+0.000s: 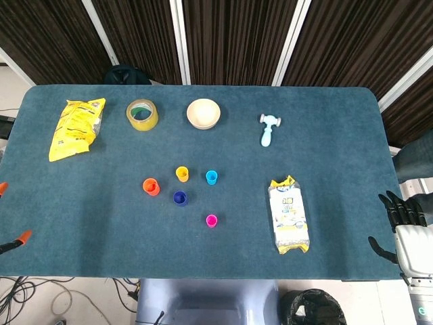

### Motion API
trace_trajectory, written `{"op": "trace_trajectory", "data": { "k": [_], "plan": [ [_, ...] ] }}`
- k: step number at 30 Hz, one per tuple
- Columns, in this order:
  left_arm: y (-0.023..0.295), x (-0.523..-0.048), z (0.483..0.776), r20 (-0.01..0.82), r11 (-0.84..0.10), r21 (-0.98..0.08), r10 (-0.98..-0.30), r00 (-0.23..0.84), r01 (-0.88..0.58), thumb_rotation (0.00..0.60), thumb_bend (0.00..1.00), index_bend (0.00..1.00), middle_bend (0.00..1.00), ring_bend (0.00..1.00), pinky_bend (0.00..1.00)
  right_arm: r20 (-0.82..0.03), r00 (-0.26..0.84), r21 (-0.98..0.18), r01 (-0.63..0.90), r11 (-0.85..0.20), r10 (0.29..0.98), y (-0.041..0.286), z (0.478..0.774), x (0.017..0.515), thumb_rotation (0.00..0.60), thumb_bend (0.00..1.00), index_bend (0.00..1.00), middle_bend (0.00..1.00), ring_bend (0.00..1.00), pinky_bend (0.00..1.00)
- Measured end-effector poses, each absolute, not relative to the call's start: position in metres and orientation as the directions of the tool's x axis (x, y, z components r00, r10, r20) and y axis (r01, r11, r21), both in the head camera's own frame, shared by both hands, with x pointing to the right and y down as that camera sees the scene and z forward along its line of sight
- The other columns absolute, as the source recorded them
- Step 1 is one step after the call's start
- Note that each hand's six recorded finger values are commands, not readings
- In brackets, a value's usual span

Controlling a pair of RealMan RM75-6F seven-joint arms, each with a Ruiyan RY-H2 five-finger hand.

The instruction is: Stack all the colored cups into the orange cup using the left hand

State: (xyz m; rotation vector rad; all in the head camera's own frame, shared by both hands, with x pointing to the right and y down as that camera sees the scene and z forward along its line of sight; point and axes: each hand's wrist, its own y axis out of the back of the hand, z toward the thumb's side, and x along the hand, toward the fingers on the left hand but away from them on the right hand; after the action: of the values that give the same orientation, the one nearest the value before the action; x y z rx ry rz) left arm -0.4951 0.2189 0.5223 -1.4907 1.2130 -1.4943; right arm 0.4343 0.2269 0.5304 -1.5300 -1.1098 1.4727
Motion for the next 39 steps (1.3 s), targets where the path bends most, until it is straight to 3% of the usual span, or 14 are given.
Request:
{"op": "trace_trajectory", "data": {
  "k": [10,16,26,32,39],
  "plan": [
    [0.214,-0.482,0.528,0.355,-0.348,-0.928,-0.934,-0.031,-0.133,0.600,0.11,0.08,0.10,0.00,0.00,-0.366,-0.041,-0.928,0.096,-0.361,0.930,0.227,0.530,0.437,0.600,0.32,0.09,0.08,0.12,0.04],
    [0.180,-0.453,0.538,0.384,-0.394,-0.914,-0.917,0.108,-0.096,0.600,0.11,0.09,0.12,0.00,0.00,-0.368,-0.045,-0.927,0.096,-0.363,0.929,0.227,0.531,0.438,0.600,0.32,0.09,0.08,0.12,0.04],
    [0.108,-0.372,0.572,0.528,-0.563,-0.826,-0.767,0.365,0.013,0.600,0.11,0.09,0.12,0.00,0.00,-0.370,-0.052,-0.926,0.095,-0.364,0.928,0.227,0.531,0.439,0.600,0.32,0.09,0.08,0.12,0.04],
    [0.086,-0.323,0.591,0.605,-0.626,-0.770,-0.654,0.454,0.124,0.600,0.11,0.11,0.11,0.00,0.00,-0.372,-0.058,-0.926,0.094,-0.366,0.927,0.227,0.532,0.440,0.600,0.32,0.09,0.08,0.12,0.04],
    [0.078,-0.277,0.617,0.633,-0.642,-0.744,-0.585,0.507,0.187,0.600,0.11,0.15,0.11,0.00,0.00,-0.372,-0.066,-0.926,0.096,-0.365,0.926,0.227,0.532,0.442,0.600,0.32,0.09,0.08,0.12,0.04]
  ]
}}
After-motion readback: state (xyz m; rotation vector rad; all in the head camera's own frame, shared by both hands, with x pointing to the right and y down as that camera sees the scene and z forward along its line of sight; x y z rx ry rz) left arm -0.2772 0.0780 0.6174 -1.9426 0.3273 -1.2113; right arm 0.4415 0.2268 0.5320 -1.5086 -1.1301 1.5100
